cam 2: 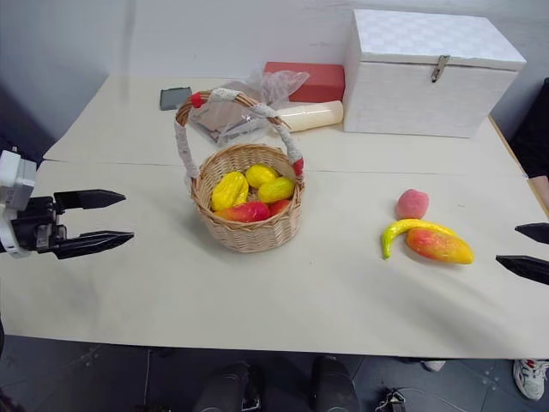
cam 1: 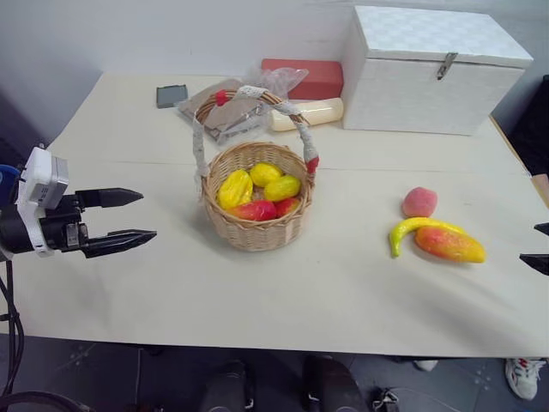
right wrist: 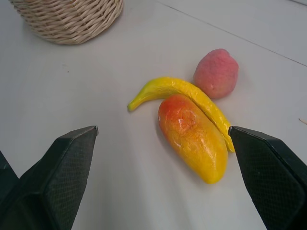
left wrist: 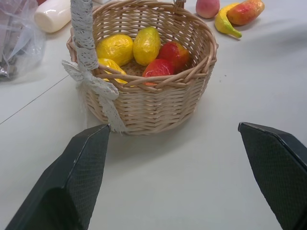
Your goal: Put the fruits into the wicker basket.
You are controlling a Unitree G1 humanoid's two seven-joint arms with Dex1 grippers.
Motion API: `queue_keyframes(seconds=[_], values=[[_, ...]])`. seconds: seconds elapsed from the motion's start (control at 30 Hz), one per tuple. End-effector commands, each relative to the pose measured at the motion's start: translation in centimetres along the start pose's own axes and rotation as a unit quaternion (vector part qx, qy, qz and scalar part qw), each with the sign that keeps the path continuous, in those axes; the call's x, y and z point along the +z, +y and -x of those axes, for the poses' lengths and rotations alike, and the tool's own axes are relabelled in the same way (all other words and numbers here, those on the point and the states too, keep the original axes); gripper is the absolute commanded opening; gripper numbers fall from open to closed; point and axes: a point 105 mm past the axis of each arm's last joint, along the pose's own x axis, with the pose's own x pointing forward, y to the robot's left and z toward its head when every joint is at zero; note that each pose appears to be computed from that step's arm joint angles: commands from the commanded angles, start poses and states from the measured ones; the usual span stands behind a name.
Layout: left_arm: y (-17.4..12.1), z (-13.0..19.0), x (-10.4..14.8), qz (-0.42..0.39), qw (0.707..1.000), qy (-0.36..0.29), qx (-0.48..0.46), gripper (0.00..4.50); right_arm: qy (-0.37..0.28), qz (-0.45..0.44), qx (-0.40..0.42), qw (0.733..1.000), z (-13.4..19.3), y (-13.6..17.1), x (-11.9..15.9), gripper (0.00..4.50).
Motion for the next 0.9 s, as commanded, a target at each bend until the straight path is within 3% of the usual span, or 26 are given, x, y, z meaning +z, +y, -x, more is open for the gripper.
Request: queue_keyframes(seconds=[0.03, 0.57, 0.9], values=[[-0.2, 0.7, 0.5, -0.025, 0.999, 0.02, -0.005, 4.5, -0.018, 0.017, -0.017, 1.0, 0.8, -0.2, 0.7, 4.49], [0.7, -1.0, 0.7, -0.036, 0.999, 0.0, 0.008, 4.5, -0.014, 0.026, -0.055, 0.998, 1.4, -1.2, 0.6, 4.49], [-0.4, -2.7, 1.4, -0.024, 0.999, -0.019, -0.025, 4.5, -0.023, 0.04, -0.062, 0.997, 0.9, -1.0, 0.8, 4.49]])
